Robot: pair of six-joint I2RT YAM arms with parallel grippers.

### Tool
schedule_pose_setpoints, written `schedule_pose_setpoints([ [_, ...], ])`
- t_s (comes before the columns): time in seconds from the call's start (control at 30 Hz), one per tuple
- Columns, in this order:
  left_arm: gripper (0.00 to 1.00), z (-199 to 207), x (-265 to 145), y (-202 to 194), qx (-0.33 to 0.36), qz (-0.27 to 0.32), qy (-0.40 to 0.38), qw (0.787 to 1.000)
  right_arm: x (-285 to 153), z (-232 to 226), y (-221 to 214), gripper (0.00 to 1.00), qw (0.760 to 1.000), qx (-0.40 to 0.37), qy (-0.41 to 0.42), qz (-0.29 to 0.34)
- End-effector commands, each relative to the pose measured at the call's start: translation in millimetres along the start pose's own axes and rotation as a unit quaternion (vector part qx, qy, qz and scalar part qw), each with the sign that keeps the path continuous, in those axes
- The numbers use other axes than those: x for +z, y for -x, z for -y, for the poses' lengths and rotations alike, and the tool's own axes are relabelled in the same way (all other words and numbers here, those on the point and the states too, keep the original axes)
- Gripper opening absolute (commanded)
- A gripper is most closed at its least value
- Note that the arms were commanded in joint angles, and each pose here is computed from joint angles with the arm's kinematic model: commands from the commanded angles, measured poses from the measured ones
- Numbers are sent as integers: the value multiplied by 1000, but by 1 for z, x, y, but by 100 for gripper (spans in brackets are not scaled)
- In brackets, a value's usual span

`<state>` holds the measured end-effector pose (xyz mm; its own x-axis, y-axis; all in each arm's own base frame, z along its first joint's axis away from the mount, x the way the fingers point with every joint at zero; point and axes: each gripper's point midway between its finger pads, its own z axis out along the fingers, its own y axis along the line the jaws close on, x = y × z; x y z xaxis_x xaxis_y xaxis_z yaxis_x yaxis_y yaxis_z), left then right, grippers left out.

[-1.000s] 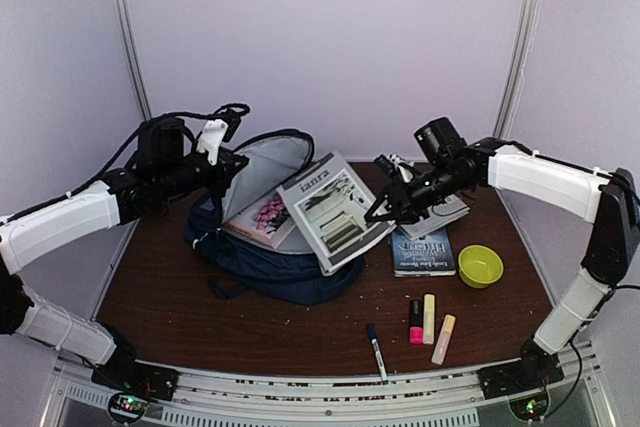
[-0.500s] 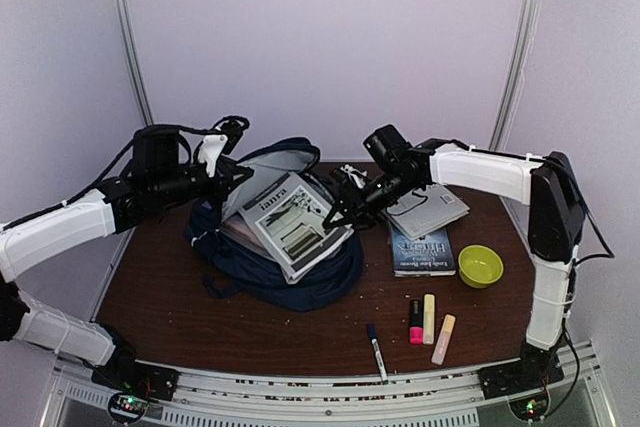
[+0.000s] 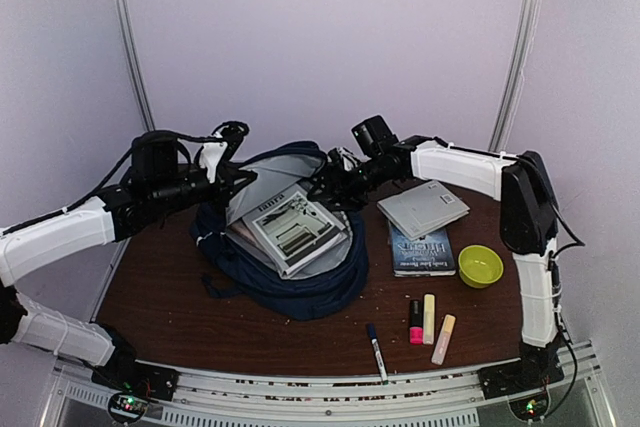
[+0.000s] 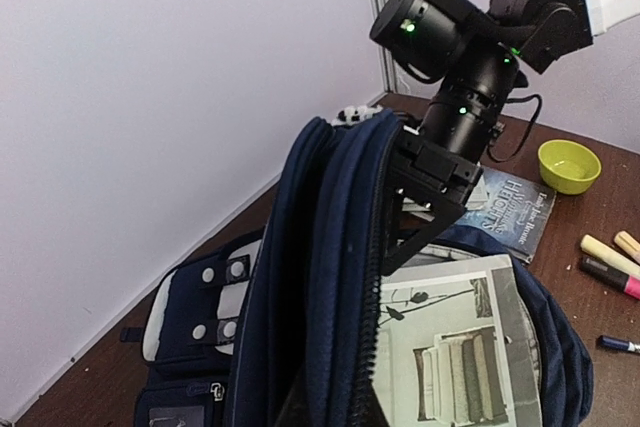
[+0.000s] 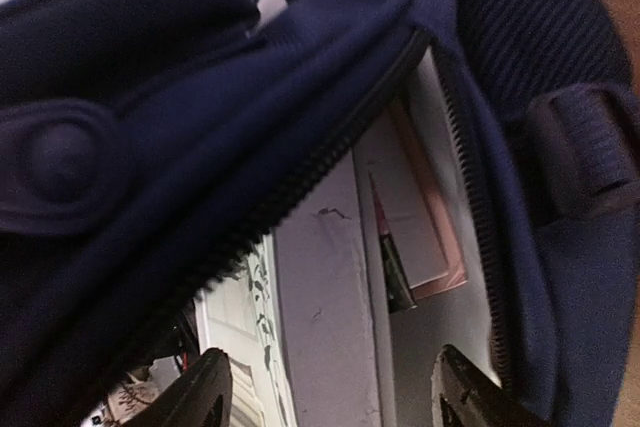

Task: Pack the student bag
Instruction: Place the student bag in the largest pocket of the bag, then adjust the book in the largest pocket of the bag.

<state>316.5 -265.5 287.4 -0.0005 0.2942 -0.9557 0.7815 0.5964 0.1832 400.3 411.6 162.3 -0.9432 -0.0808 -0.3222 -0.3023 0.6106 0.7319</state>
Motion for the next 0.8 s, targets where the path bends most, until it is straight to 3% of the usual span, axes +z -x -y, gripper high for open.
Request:
schedule_pose_setpoints([
  [0.0,0,-30,-17,80,8,130,82,988,-58,-11,23,71,991,-66,-74,89],
  [0.13,0,-40,-11,74,-2,115,105,988,-104,-17,8,71,977,-123,-113,131],
  [0.23,0,-40,-9,75,-4,117,102,988,-111,-30,-30,68,967,-194,-106,123],
  [0.37,0,-33,-12,84,5,138,86,987,-84,-30,-95,64,959,-260,-101,50],
  [0.5,0,-14,-19,97,26,174,36,984,-45,-30,-137,54,962,-264,-62,-22],
  [0.6,0,-8,-25,102,29,189,24,981,-22,-30,-129,45,967,-248,-52,-20],
  [0.77,0,0,-31,107,30,200,5,979,8,-60,-70,34,973,-220,-20,73],
])
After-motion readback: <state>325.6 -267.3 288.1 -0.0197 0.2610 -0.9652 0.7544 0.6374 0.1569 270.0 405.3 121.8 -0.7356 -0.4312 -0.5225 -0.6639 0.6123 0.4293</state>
